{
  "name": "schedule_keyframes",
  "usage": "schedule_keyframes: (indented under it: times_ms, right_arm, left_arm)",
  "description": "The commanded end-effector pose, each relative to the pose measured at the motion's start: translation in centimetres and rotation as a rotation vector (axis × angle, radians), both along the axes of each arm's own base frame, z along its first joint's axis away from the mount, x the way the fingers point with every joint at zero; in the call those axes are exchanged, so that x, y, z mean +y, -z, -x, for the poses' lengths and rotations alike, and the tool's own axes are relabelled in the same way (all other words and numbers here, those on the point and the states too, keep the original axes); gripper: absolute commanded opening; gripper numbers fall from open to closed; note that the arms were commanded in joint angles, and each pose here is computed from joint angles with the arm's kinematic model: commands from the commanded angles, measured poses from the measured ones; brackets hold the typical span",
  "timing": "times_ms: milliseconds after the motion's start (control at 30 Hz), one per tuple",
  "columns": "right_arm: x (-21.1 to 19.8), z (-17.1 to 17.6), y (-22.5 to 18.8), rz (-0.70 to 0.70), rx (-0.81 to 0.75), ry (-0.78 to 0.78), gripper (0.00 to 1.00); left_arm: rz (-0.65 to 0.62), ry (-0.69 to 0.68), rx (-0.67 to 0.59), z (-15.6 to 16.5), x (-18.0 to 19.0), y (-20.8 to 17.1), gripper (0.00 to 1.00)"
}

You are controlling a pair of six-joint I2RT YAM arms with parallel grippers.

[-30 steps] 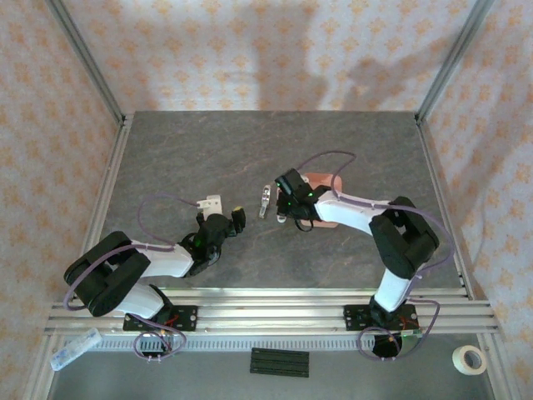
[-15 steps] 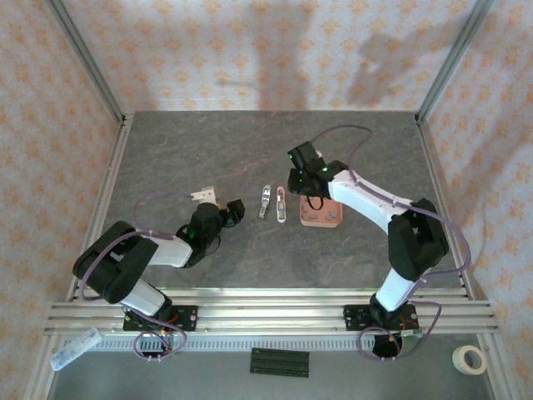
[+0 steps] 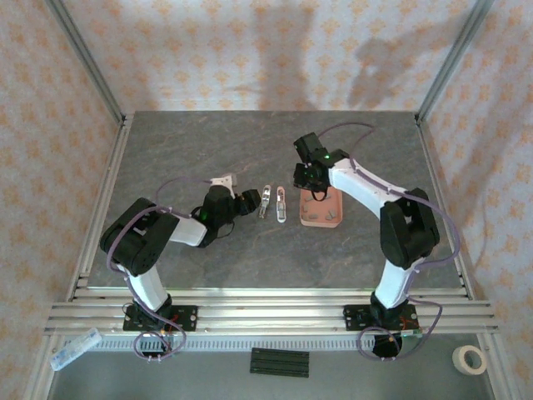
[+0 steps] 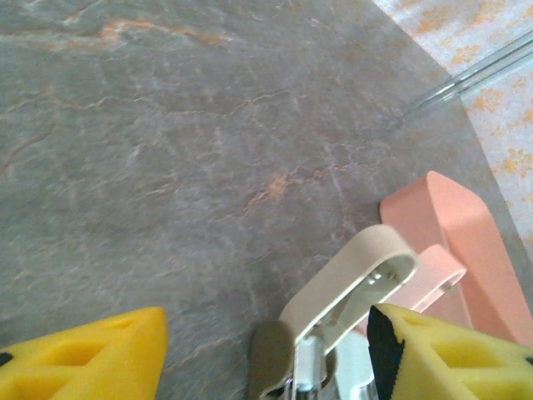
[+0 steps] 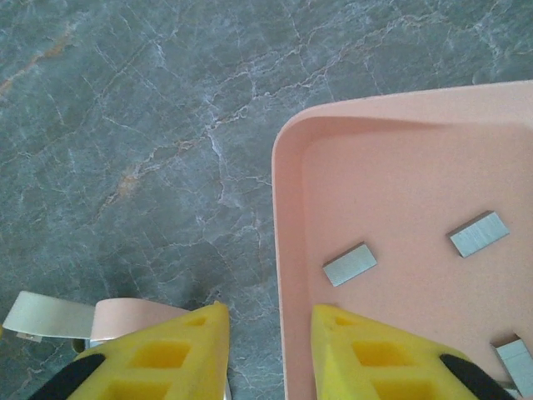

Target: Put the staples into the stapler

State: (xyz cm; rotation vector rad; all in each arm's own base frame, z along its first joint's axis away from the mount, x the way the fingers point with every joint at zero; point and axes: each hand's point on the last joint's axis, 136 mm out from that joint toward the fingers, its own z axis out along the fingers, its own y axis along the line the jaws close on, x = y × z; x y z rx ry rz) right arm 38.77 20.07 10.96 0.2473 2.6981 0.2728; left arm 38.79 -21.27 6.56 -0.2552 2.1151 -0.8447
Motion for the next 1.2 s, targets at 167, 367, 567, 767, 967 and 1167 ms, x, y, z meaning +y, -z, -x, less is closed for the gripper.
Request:
schedule_keyframes:
  times_ms: [167, 367, 567, 767, 967, 1167]
  right_arm:
    - [0.3, -0.8, -0.5, 0.006, -0.002, -0.001, 0.32]
    - [0.1, -0.6, -1.0, 0.004, -0.015, 0.006, 0.32]
    - [0.1, -0.5, -1.1, -0.001, -0.023, 0.002, 0.32]
    - [0.3, -0.4, -1.0, -0.025, -0.029, 0.0, 0.32]
    - [0.3, -0.1, -1.0, -0.043, -0.04, 0.002, 0.32]
    - [0.2, 0.1, -1.1, -0.053, -0.049, 0.003, 0.32]
  left_arm:
    - [0.096, 0.109, 0.129, 0.1, -2.6, 2.5, 0.52]
    - [0.145, 0.119, 0.203, 0.9, -3.1, 4.6, 0.5]
    - [0.158, 0.147, 0.235, 2.2, -3.2, 4.8, 0.48]
    - [0.118, 0.182, 0.251, 3.2, -3.3, 3.9, 0.47]
    - [0.056, 0.214, 0.262, 4.1, -3.5, 3.3, 0.48]
    - [0.022, 0.221, 0.267, 4.5, -3.7, 3.0, 0.49]
